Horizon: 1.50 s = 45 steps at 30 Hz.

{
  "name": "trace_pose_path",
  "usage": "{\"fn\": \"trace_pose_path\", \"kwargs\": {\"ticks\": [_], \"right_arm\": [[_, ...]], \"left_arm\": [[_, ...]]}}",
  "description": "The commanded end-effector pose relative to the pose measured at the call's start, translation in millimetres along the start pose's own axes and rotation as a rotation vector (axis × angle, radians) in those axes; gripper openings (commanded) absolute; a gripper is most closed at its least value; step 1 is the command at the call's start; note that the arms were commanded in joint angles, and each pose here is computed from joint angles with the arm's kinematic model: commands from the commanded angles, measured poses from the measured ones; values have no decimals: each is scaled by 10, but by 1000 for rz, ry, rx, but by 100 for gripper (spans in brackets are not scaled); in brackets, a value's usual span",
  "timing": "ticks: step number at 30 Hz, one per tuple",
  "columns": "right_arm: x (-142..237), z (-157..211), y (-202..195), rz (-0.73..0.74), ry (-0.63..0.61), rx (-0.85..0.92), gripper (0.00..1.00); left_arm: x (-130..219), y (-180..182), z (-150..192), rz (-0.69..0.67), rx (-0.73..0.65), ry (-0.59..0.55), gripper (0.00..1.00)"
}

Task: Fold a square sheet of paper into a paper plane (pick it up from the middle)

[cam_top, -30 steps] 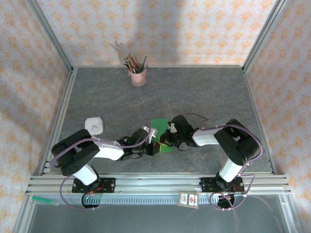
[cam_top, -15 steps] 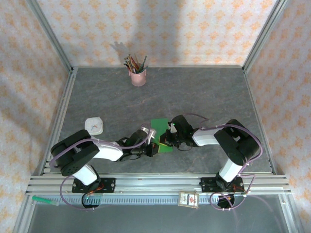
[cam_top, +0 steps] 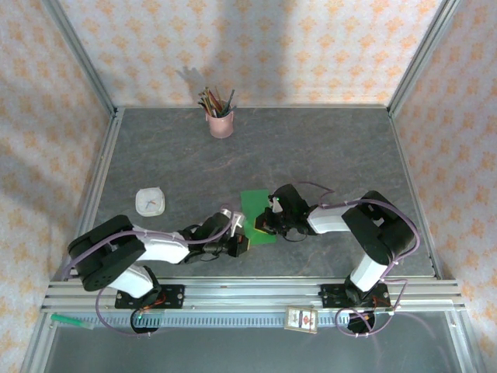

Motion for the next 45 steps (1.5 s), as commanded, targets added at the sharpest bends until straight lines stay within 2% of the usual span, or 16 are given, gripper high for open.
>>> {"fn": "trace_pose_path", "kwargs": {"ticks": [1,4,7,14,25,32,45], "right_arm": [[-29,110,-435,153,12,-59,0],[-32,111,-431,149,13,-58,0],[-33,115,-435,148,14,-59,0],[-21,105,-423,145,9,-57,0],[-25,94,-403,139,8,-55,0],[-30,58,-332,123,8,-44,0],[163,-150,232,-2,-41,10,6]], "left_arm": [[132,85,157,-46,6,46,0],[246,-134,-134,28,7,-59,0],[258,-253,-355,71,23,-113,0],[29,-295,-528,67,5,-101,0],[-154,-129,-392,31,7,-51,0],[-197,97,-275,-51,6,-18,0],[-156,428,85,-149,3,64,0]]}}
Point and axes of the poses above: each hand's point on the last joint's axis, 136 mm out from that joint toward the fingers, its own x axis back along the fingers, its own y axis along the line the jaws close on, z = x × y, the point moved 1 cm from there along x, back along the fingers, and after that the axes turned 1 degree about x, right-handed, at the moved point
